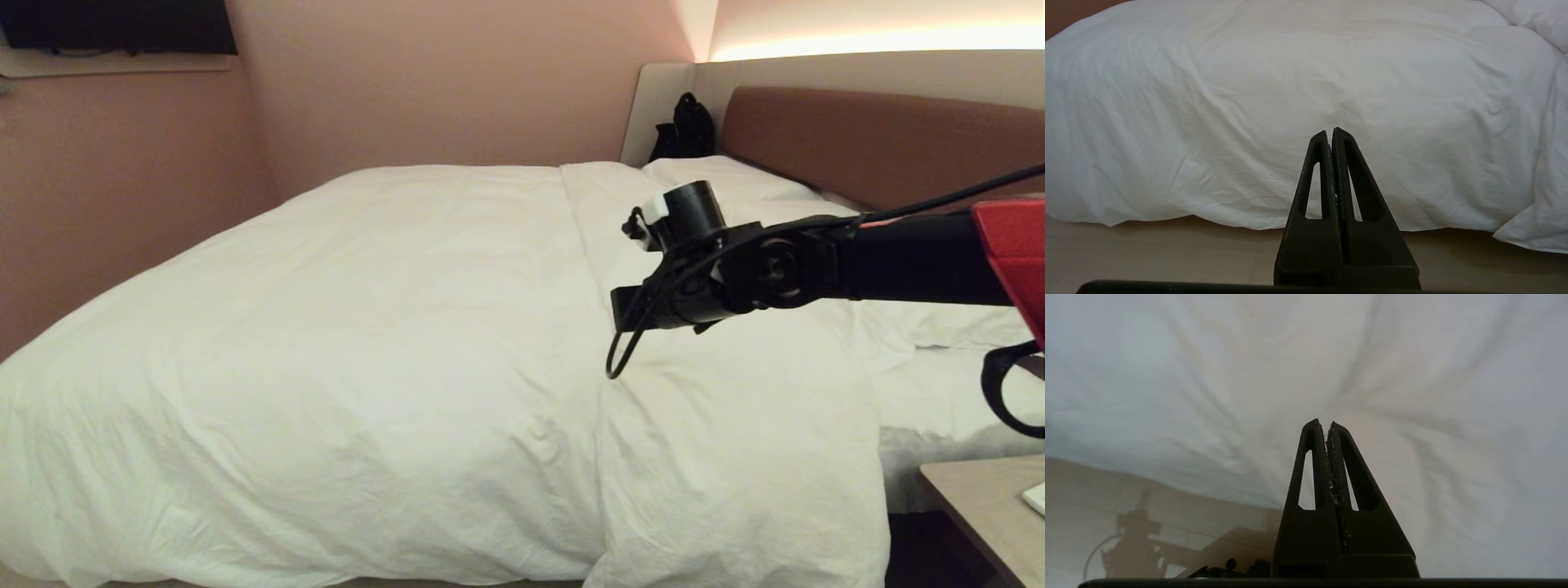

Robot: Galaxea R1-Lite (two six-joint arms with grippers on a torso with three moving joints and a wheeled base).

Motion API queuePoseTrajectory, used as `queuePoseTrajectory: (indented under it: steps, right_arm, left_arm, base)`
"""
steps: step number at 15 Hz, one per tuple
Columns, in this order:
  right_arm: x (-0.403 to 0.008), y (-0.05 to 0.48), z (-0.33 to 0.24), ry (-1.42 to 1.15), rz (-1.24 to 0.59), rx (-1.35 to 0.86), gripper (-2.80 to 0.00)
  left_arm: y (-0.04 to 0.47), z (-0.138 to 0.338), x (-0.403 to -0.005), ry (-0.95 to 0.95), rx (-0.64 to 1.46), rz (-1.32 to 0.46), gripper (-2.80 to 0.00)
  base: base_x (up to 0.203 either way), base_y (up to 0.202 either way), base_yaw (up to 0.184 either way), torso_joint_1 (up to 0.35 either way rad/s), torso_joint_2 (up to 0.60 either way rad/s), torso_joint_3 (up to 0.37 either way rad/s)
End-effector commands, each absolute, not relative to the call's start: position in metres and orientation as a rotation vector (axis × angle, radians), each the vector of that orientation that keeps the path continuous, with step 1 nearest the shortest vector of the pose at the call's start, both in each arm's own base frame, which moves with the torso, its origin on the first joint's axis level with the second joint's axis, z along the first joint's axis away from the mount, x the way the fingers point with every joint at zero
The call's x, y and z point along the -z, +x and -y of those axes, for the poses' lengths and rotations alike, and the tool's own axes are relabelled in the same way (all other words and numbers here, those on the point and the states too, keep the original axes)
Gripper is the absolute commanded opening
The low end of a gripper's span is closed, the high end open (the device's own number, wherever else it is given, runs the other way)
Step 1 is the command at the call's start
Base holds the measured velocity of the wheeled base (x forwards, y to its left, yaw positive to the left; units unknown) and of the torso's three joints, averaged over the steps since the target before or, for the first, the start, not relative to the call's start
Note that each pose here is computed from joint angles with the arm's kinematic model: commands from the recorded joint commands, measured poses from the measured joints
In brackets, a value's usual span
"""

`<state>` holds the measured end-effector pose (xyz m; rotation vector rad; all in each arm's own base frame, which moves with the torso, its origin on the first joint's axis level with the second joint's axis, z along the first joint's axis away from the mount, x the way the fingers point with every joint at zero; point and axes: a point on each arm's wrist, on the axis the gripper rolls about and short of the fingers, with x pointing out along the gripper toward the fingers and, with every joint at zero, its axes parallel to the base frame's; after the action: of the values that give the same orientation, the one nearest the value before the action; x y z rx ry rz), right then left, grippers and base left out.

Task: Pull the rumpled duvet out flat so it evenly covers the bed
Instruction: Flatten the corners of the folded blanket

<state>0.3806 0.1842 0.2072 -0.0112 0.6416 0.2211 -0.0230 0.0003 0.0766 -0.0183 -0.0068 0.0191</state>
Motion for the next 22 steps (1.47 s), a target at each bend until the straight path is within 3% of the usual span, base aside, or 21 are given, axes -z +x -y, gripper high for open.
queuePoseTrajectory:
  steps: [1, 4, 12, 22]
  right_arm:
    - [-0.206, 0.383, -0.161, 0.002, -0.658, -0.167, -2.80]
    - [-0.176, 0.402, -0.141, 0.005, -0.727, -0.102, -2.80]
    - [-0.141, 0.430, -0.127, 0.009, -0.783, -0.045, -2.80]
    - [-0.153, 0.417, -0.050, 0.031, -0.842, 0.148, -2.80]
  left_arm:
    - [-0.023, 0.000, -0.077, -0.019, -0.020, 0.008, -2.80]
    - [-0.023, 0.000, -0.077, -0.019, -0.020, 0.007, -2.80]
    - [-0.023, 0.000, -0.077, -0.019, -0.020, 0.007, -2.80]
    - [-0.023, 0.000, -0.077, -0.019, -0.020, 0.008, -2.80]
  base:
    - [0.000, 0.000, 0.000, 0.000, 0.00, 0.000]
    - [0.000, 0.000, 0.000, 0.000, 0.00, 0.000]
    - [0.000, 0.000, 0.000, 0.000, 0.00, 0.000]
    - [0.000, 0.000, 0.000, 0.000, 0.00, 0.000]
